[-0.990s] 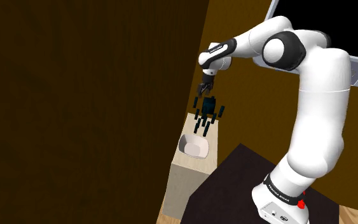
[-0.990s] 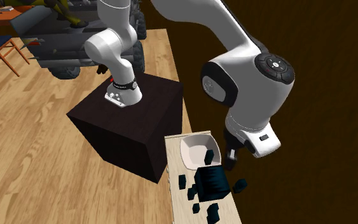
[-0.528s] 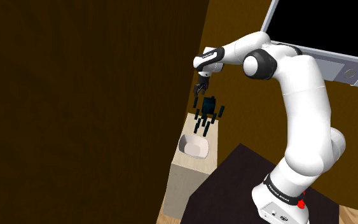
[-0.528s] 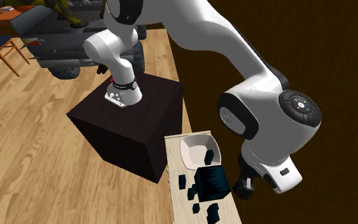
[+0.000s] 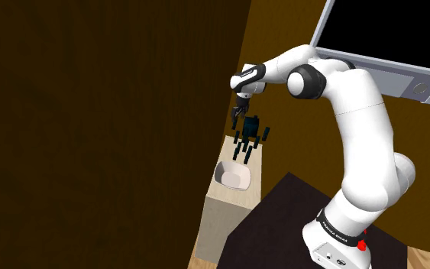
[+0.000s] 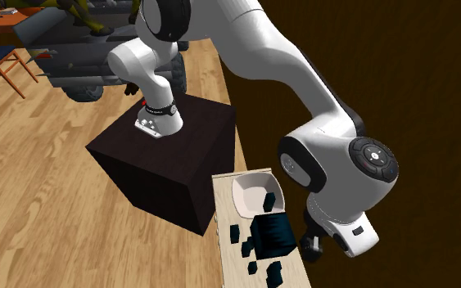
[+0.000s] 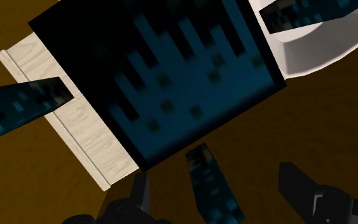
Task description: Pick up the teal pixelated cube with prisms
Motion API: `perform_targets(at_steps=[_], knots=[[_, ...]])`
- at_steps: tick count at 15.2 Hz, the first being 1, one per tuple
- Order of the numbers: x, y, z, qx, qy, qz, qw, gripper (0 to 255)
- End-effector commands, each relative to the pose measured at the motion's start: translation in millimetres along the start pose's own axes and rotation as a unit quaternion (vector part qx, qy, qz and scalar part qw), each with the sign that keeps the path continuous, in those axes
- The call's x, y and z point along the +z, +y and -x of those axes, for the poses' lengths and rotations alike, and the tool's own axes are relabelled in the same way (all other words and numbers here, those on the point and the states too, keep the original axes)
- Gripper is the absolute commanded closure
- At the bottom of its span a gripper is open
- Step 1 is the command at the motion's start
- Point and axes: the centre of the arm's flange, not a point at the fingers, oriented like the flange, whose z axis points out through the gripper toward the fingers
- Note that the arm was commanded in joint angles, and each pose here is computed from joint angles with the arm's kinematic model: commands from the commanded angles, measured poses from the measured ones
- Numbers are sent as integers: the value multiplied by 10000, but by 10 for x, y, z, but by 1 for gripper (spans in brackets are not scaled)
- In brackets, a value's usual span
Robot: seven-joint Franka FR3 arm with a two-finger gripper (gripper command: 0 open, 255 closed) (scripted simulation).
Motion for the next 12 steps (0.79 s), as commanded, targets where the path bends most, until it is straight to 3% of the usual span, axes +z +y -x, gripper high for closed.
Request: perform_targets(at_steps=[1,12], knots=[[21,0,-4,0,3,1,10000,255],[-84,-1,-1,0,3,1,10000,255]])
